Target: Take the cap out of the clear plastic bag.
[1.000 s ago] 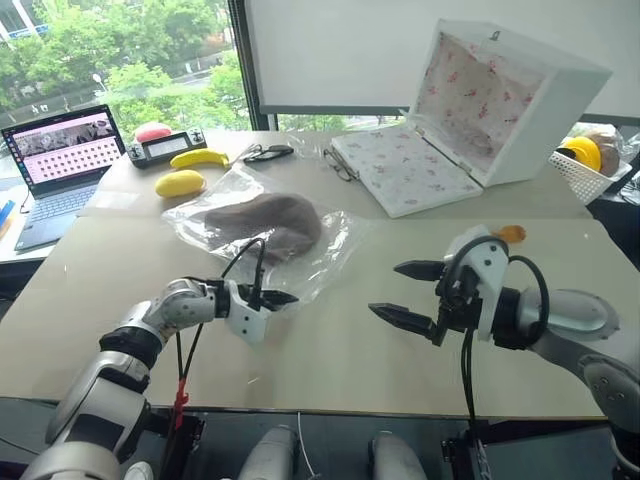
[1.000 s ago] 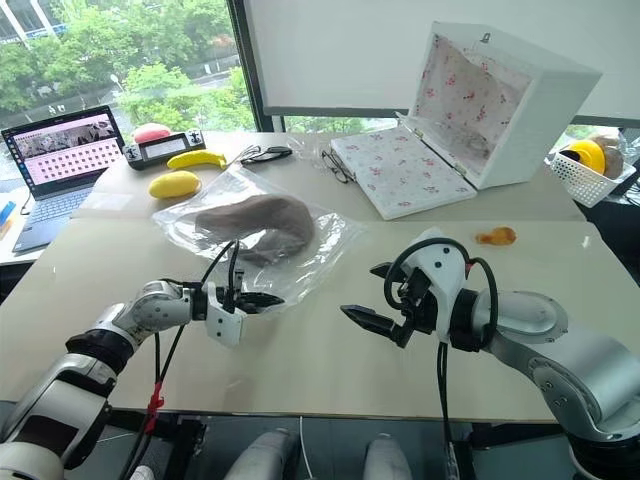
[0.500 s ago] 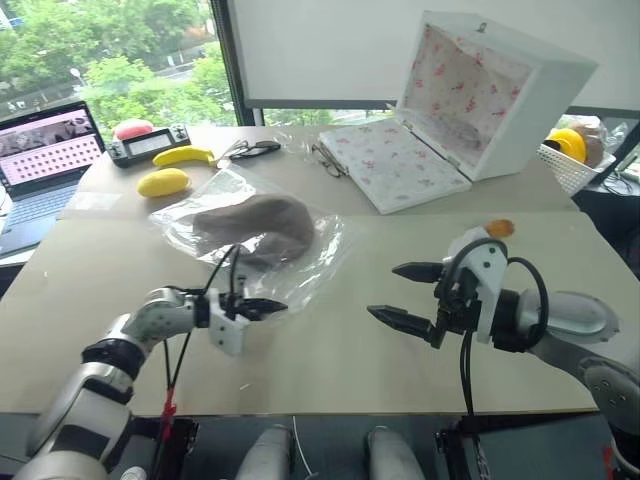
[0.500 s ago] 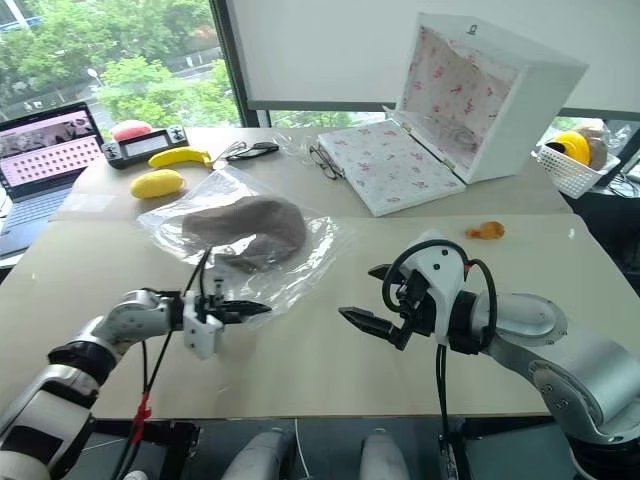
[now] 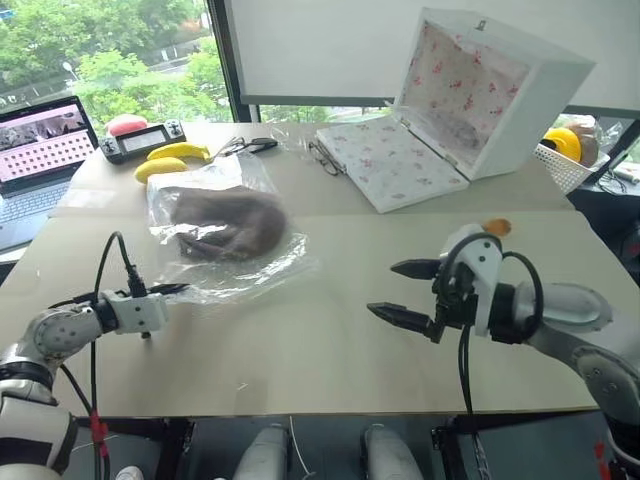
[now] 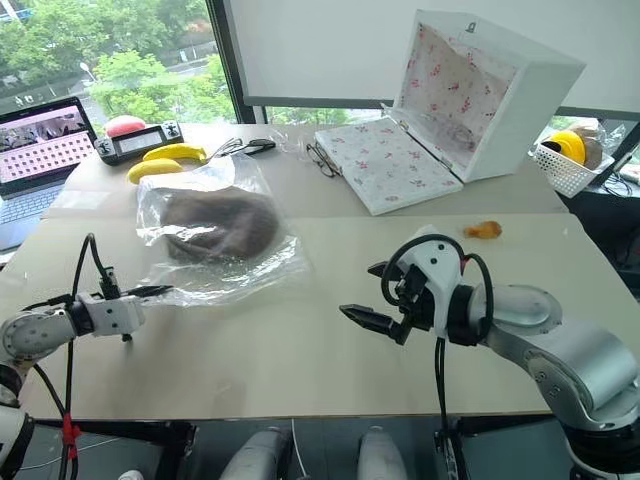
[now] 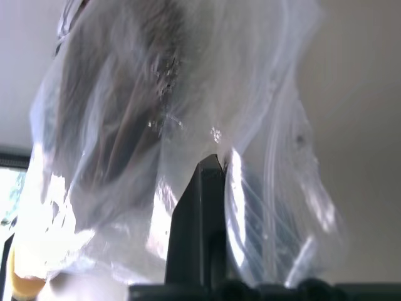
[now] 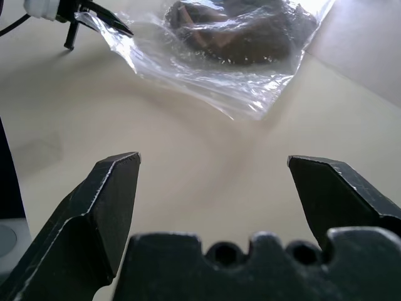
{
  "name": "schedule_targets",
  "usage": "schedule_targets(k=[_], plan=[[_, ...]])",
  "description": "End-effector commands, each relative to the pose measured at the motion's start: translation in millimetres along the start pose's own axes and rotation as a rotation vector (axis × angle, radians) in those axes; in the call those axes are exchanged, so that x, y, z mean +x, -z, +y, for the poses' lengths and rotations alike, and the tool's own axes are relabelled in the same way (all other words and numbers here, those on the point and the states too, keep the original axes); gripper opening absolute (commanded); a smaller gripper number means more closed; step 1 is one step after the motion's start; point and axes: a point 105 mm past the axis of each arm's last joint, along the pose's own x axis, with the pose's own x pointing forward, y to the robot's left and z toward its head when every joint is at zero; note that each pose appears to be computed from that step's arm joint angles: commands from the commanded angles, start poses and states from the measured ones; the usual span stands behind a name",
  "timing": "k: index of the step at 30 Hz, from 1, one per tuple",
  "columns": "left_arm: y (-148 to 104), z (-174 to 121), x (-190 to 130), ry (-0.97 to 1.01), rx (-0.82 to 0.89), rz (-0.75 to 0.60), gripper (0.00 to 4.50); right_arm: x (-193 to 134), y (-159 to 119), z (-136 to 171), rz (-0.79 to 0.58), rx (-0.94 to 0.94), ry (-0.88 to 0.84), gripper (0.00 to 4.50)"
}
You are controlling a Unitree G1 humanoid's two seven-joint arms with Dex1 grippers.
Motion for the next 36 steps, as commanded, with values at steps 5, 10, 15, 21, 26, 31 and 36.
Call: schedule_targets(k=[5, 10, 15, 21, 26, 31, 36], plan=[[21, -12, 1, -0.051, -0.032, 0.128, 0.08, 3, -15, 0, -0.050, -0.058, -0.026, 4.50], [12, -17, 3, -0.061, -0.057, 0.066, 1.55, 3, -14, -1, -0.049, -0.061, -0.026, 4.50], [-2, -26, 5, -0.018, -0.054, -0.014, 3.14, 5, -15, -1, -0.053, -0.063, -0.027, 4.50], [-24, -47, 0, 0.041, -0.029, -0.154, 4.40, 5, -15, -1, -0.055, -0.060, -0.028, 4.50], [-47, -64, -11, 0.056, -0.048, -0.286, 4.40, 5, -13, -1, -0.049, -0.050, -0.030, 4.50], [-102, -53, -7, -0.022, -0.144, -0.497, 4.40, 5, -11, -1, -0.045, -0.043, -0.036, 4.50], [-138, -20, 2, -0.104, -0.242, -0.571, 4.40, 3, -3, 0, -0.017, -0.035, -0.031, 4.50]])
